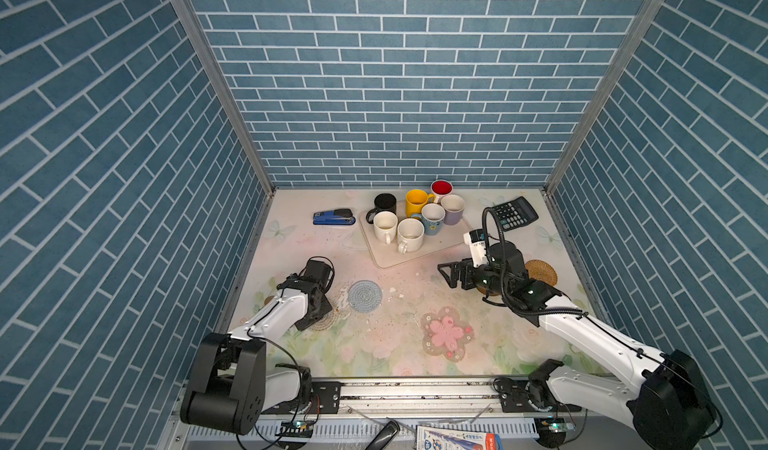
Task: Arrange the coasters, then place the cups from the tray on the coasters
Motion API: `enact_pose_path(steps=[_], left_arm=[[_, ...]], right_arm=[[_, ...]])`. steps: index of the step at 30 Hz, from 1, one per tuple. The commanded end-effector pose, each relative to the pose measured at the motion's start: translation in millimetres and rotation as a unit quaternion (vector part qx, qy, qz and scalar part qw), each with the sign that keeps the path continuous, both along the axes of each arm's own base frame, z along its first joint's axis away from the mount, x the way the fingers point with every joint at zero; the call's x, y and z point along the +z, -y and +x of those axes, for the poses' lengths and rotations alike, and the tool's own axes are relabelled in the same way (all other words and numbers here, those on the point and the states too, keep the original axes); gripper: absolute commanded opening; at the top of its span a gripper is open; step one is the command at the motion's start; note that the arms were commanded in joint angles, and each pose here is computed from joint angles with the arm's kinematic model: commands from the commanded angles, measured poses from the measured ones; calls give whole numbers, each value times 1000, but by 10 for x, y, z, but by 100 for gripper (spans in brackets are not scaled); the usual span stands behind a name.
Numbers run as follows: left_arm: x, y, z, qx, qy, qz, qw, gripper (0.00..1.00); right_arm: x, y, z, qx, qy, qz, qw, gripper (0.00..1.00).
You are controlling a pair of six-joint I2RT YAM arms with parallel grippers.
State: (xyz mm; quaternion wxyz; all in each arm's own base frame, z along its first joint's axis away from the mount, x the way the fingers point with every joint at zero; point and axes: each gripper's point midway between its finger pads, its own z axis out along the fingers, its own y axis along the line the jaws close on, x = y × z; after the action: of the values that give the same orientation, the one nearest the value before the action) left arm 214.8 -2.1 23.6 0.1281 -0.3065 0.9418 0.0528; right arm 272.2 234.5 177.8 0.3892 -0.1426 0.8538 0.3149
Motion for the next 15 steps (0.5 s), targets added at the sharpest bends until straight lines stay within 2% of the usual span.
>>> enact_pose_path(steps=[1,7,15], left_arm=[[261,37,154,-23,19,-5,1000,15],[844,190,471,-94,82,-23,992,42],[1343,606,647,-201,123,-46,971,51]], right_arm=[[-94,8,5,-6,-12,-10,1000,97],[57,21,44,-11,-3,-16,1000,98],[259,150,-92,-17,-17,-31,999,98]])
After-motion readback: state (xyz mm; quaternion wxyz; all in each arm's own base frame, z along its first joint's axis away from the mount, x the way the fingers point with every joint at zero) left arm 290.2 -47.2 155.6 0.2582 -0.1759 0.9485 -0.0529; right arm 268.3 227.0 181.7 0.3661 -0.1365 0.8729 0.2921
